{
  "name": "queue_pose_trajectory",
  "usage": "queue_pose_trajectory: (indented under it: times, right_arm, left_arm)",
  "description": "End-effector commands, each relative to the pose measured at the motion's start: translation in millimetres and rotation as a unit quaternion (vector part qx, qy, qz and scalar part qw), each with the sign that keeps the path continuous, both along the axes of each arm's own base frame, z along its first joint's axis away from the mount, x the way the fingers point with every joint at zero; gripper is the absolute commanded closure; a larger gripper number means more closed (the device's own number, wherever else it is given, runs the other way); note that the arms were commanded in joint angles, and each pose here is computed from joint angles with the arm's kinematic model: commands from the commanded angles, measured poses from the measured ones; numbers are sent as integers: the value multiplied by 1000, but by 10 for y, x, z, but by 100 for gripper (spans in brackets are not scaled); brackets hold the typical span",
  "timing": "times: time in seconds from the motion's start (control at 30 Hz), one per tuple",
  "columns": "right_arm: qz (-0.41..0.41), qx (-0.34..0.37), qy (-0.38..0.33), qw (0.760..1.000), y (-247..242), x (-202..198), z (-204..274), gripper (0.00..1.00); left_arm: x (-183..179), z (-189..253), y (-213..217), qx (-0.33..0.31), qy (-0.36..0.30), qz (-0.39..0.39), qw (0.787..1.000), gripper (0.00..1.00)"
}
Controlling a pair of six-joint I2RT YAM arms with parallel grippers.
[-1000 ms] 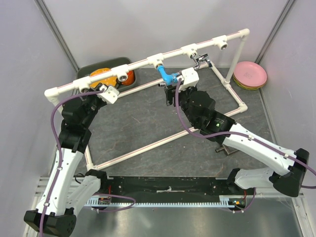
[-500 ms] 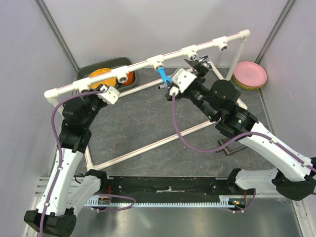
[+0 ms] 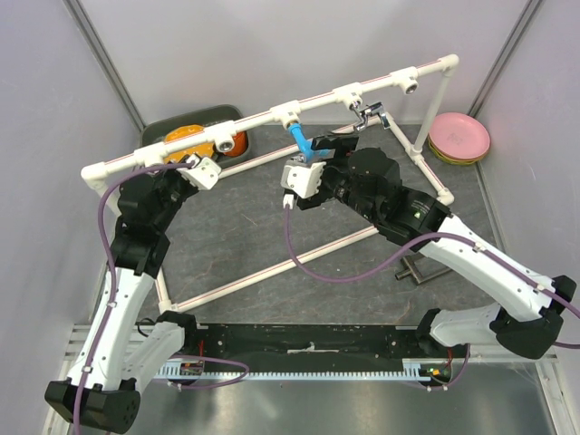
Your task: Install the water faucets
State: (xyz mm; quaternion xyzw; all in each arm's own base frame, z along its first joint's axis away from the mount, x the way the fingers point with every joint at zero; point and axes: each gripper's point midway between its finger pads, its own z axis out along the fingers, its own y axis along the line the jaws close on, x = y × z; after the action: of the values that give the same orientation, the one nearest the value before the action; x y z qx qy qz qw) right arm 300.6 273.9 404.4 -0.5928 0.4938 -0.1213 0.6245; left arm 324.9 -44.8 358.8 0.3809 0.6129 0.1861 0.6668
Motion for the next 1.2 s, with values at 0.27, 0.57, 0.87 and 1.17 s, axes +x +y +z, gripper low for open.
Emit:
queue_pose_trajectory:
  times: [0.27, 0.57, 0.87, 1.17]
  right_arm:
    - [-42, -5, -116, 992, 161, 363, 106, 2]
    - [-48, -7, -112, 993, 273, 477, -30, 3]
    - [-44, -2, -94, 995, 312, 541, -192, 3]
    - [-43, 3, -86, 995, 315, 563, -266, 3]
  left_arm:
    - [68, 74, 130, -11, -20, 32, 999, 98]
    - [-18, 485, 179, -17, -80, 44, 996, 72]
    - [-178, 790, 175, -7, -112, 45, 993, 54]
    - [-550, 1119, 123, -29, -154, 20, 987, 38]
